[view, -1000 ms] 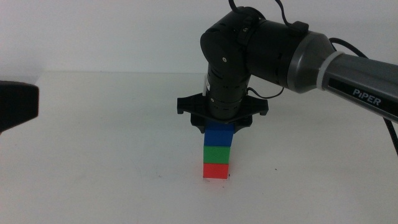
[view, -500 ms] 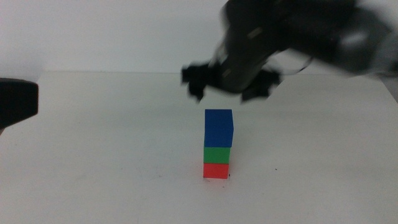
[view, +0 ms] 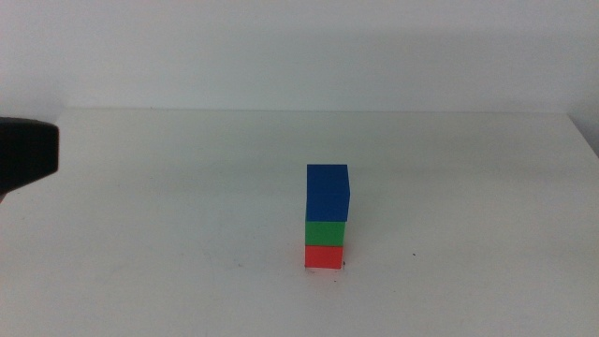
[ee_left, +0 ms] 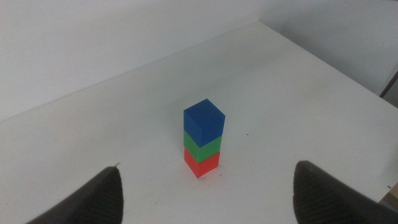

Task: Stack red cubes first, then green, then blue cubes in a specific spot.

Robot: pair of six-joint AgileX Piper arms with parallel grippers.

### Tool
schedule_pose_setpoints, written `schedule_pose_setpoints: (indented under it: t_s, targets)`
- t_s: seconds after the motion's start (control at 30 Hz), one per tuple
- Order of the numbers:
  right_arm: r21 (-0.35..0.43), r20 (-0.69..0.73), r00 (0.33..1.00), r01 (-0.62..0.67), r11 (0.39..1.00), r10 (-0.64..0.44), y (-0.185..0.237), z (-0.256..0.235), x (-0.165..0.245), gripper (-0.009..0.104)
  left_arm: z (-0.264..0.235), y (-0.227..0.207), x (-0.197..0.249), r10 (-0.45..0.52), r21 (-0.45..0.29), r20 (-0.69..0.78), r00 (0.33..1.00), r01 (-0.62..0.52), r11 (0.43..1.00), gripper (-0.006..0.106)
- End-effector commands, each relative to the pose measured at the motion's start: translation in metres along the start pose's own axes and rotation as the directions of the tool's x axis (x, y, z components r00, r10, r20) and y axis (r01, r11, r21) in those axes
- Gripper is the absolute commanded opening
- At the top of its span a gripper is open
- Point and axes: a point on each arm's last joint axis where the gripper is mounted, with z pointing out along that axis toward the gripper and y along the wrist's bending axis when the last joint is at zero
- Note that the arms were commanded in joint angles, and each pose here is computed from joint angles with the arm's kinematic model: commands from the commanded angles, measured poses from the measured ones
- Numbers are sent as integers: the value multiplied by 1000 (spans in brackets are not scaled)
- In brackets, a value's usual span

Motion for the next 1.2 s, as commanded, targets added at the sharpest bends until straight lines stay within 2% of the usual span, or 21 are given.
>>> schedule_pose_setpoints:
  t_s: [0.0, 0.2, 0.67, 0.83, 0.9, 1.03, 1.17]
  targets:
    - [-22, 98, 995, 2, 1000, 0, -4, -8, 9, 93, 0, 0, -1, -4, -4, 12, 1000, 4, 1000, 94]
    - [-45, 106, 993, -39, 998, 44, -4, -12, 13, 93, 0, 0, -1, -4, -4, 15, 1000, 4, 1000, 94]
    - [-57, 103, 993, -55, 997, 61, -3, -11, 13, 93, 2, 0, 0, -3, -3, 16, 1000, 4, 1000, 94]
    - [-68, 111, 990, -75, 995, 82, -2, -5, 20, 93, 34, 9, 15, 60, -95, 58, 997, -55, 994, 94]
    - [-66, 194, 977, -77, 995, 88, -5, 2, 32, 93, 53, 12, 27, 57, -113, 106, 993, -45, 993, 94]
    - [-48, 275, 956, -87, 995, 97, -12, 17, 80, 93, 89, 22, 76, -74, -105, 184, 980, 95, 990, 94]
    - [9, 267, 960, -96, 995, 90, -22, 10, 136, 93, 97, 40, 147, -139, -238, 163, 977, 175, 955, 94]
